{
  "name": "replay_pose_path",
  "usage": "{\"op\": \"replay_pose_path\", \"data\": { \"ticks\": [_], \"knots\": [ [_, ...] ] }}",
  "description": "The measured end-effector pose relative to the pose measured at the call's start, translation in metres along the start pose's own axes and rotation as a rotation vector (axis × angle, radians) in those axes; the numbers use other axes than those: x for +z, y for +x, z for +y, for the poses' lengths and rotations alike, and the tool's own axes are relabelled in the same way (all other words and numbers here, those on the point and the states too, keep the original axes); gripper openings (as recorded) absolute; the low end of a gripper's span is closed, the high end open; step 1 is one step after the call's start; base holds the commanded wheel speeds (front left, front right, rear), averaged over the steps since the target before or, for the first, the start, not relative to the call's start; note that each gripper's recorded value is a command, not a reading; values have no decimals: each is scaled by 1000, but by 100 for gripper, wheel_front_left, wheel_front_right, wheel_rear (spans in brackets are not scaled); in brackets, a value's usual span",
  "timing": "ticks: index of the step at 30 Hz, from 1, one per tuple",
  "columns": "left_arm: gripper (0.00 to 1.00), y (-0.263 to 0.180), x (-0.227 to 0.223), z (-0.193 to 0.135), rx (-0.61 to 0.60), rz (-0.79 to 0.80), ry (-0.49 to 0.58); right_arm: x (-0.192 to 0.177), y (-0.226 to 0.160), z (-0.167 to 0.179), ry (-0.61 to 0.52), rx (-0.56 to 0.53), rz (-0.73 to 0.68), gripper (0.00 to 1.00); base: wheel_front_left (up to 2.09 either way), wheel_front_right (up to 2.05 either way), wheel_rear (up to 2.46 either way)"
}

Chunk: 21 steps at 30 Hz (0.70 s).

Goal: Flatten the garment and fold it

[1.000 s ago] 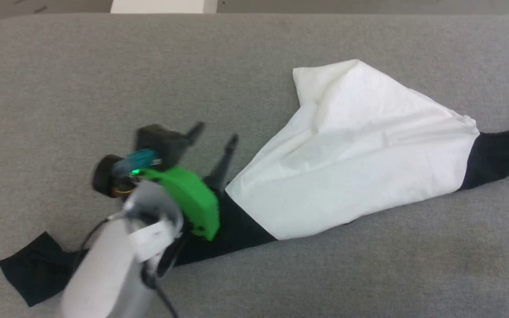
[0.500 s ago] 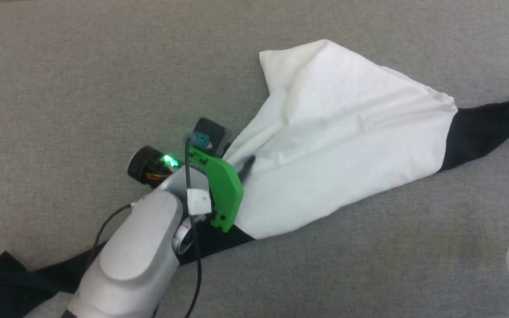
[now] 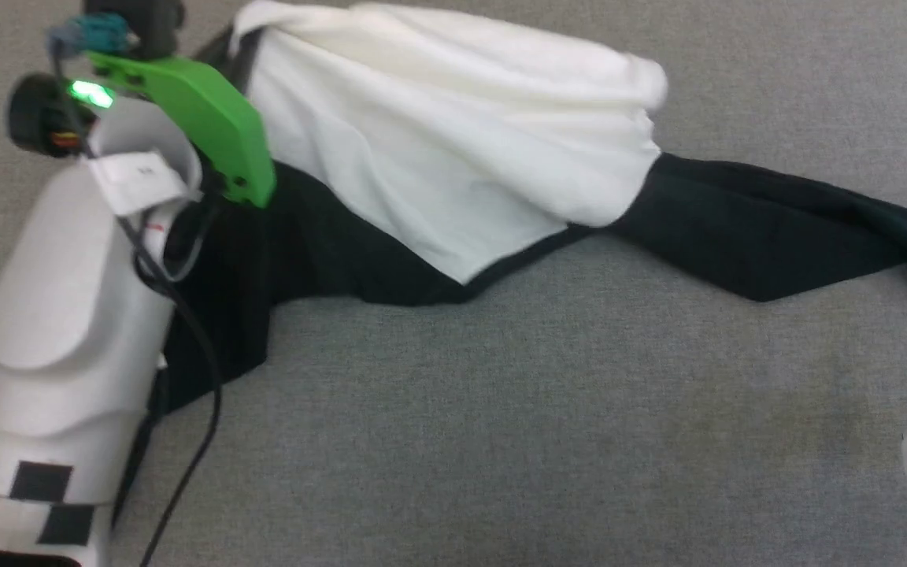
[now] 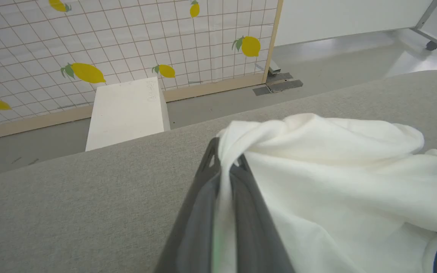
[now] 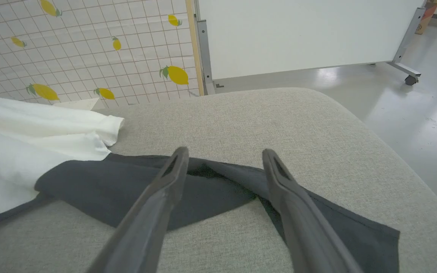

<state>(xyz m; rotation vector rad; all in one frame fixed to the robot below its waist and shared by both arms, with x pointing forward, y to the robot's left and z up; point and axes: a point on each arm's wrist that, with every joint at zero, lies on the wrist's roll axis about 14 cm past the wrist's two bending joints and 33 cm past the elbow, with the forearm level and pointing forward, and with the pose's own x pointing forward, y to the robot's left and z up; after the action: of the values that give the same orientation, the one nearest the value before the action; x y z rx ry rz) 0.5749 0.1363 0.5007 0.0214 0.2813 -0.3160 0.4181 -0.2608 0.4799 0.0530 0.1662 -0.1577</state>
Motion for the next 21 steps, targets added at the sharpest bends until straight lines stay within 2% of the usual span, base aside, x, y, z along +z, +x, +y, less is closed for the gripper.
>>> {"op": "replay_pose_path", "data": {
  "ticks": [2, 3, 4, 5, 9, 12, 17, 21],
  "knots": [
    [0, 4, -6, 13, 30, 15, 12, -3, 2, 1, 1, 1, 7, 100, 0, 0, 0],
    [16, 7, -14, 20, 49, 32, 7, -5, 3, 1, 1, 2, 11, 100, 0, 0, 0],
    [42, 9, -23, 25, 66, 55, -2, -6, 5, 1, 1, 1, 11, 100, 0, 0, 0],
    [100, 11, -32, 27, 72, 78, -5, -6, 5, 1, 1, 0, 10, 100, 0, 0, 0],
    [100, 20, -43, 22, 67, 62, -47, -12, 5, -6, -4, -21, 23, 100, 0, 0, 0],
    [100, 24, -31, 13, 51, -23, -71, -15, 4, -9, -5, -29, 33, 100, 0, 0, 0],
    [100, 3, 41, -1, 25, -356, -102, -10, 2, -8, 3, -25, 19, 100, 0, 0, 0],
    [100, -38, 62, -21, -2, -526, -131, -3, -2, -2, 15, -6, 0, 100, 0, 0, 0]
  ]
}}
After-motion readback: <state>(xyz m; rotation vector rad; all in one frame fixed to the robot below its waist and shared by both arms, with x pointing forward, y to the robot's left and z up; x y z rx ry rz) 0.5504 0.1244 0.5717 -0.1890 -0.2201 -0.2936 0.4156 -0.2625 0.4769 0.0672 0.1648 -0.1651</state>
